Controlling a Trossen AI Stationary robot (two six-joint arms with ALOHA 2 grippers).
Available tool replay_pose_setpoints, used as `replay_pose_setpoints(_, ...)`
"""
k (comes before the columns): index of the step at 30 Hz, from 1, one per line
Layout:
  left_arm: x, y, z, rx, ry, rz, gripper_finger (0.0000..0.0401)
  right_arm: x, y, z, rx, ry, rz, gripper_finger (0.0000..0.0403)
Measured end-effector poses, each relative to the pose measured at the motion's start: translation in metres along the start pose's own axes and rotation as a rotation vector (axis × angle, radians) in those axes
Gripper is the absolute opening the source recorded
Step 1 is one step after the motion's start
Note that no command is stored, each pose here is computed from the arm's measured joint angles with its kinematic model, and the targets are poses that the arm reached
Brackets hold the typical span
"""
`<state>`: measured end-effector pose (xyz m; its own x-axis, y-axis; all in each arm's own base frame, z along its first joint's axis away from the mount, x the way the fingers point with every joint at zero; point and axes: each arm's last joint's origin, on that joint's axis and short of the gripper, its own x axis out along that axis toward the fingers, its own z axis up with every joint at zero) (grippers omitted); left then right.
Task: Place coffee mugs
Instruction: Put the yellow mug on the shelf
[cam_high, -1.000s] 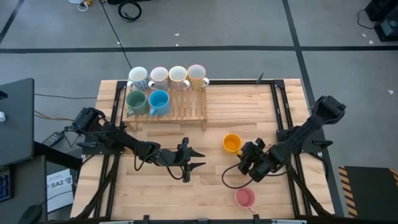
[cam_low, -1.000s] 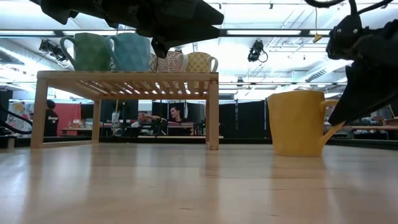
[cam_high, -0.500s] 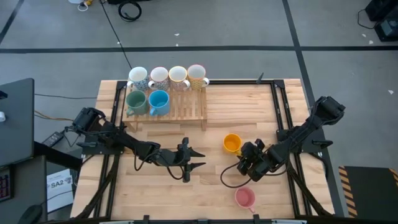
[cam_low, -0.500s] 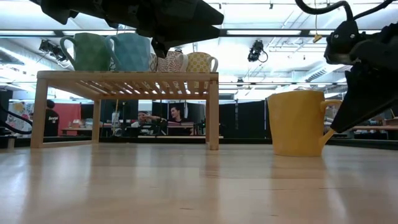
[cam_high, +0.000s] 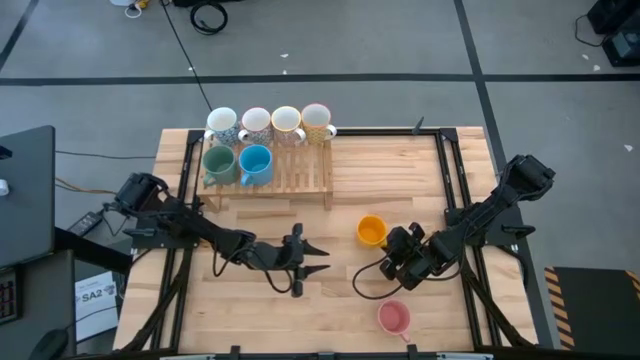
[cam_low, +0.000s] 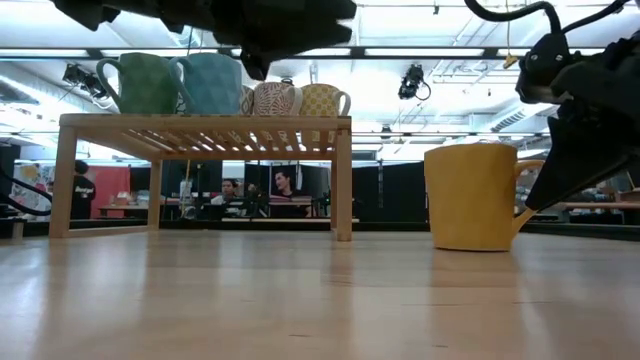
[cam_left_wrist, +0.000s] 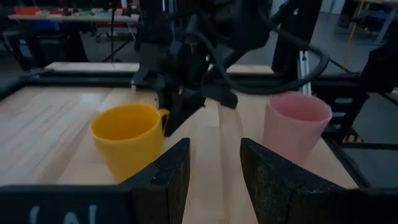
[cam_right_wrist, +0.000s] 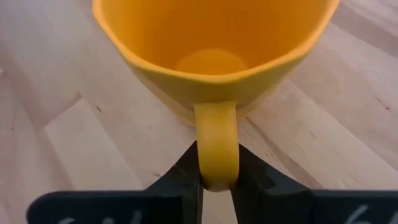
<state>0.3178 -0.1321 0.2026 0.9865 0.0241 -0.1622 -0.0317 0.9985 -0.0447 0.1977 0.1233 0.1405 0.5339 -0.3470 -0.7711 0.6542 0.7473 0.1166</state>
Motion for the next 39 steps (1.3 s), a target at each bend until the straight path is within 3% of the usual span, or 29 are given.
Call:
replay_pose_setpoints(10, -0.022, 0.009, 0.017, 0.055, 0.108, 0.017, 0.0148, -0.004, 0.006, 0.005, -0.028, 0.014, 0.014, 0.0057)
replay_pose_setpoints(18, -0.046, 0.019, 0.026, 0.074, 0.240, 0.038, 0.0148, -0.017, 0.028, 0.037, -0.069, 0.013, 0.057, 0.0057)
replay_pose_setpoints(21, -0.056, 0.025, 0.016, 0.064, 0.234, 0.038, 0.0148, -0.023, 0.037, 0.053, -0.076, -0.007, 0.079, 0.0057)
replay_pose_setpoints(25, -0.075, 0.038, -0.015, -0.045, 0.166, 0.023, 0.0148, -0.028, 0.046, 0.076, -0.082, -0.031, 0.108, 0.0057)
replay_pose_setpoints(29, -0.097, 0.042, -0.035, -0.152, 0.044, -0.073, 0.0148, -0.035, 0.053, 0.103, -0.087, -0.075, 0.130, 0.0057)
replay_pose_setpoints(32, -0.110, 0.040, -0.048, -0.118, -0.007, -0.127, 0.0148, -0.040, 0.056, 0.126, -0.096, -0.130, 0.132, 0.0057)
replay_pose_setpoints(39, -0.123, 0.039, -0.060, -0.103, -0.039, -0.132, 0.0148, -0.046, 0.053, 0.178, -0.103, -0.269, 0.113, 0.0057)
